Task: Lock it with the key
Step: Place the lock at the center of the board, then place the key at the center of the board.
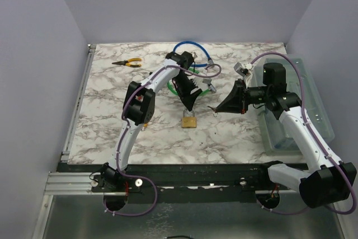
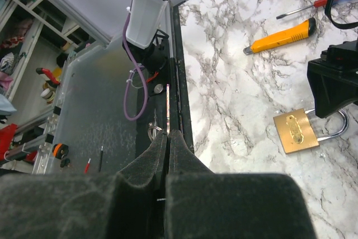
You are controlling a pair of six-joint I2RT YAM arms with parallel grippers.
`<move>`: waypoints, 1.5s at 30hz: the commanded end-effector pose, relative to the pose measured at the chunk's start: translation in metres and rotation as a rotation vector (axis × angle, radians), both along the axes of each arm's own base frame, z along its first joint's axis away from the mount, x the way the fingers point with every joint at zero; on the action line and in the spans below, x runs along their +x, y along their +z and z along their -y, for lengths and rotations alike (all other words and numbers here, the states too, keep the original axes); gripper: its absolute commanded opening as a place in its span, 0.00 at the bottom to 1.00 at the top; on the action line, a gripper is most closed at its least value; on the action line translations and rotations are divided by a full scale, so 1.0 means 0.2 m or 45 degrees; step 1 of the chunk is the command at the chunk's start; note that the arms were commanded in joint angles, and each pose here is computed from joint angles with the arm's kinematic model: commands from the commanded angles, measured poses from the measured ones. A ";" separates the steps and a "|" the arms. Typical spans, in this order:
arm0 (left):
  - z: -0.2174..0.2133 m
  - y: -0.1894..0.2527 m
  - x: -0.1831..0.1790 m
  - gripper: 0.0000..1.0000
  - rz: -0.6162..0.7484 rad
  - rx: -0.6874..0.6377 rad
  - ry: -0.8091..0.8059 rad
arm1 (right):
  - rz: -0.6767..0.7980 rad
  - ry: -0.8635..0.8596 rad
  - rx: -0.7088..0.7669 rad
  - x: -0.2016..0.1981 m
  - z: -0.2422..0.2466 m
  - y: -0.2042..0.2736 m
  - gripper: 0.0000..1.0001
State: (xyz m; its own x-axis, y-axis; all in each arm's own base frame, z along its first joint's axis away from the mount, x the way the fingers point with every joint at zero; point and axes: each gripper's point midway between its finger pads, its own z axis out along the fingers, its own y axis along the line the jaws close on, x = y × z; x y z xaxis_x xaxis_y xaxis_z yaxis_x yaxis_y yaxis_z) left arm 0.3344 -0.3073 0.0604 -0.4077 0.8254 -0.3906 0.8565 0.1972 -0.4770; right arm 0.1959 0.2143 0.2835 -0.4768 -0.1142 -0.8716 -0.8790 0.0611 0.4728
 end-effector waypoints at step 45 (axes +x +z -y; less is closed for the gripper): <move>-0.68 0.81 -0.02 0.99 0.121 -0.548 1.172 | -0.304 -0.515 -0.736 0.50 -0.10 -1.23 0.00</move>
State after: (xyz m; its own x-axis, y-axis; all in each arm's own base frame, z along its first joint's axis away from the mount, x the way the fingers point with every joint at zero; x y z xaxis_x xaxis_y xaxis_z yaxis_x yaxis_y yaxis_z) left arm 0.3228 -0.1723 0.2219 -0.7688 0.0087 -0.6395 0.5042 0.6234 -0.5976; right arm 0.2783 0.2267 0.0430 -0.7499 -0.3443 -0.5649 -0.6298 0.6328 0.4504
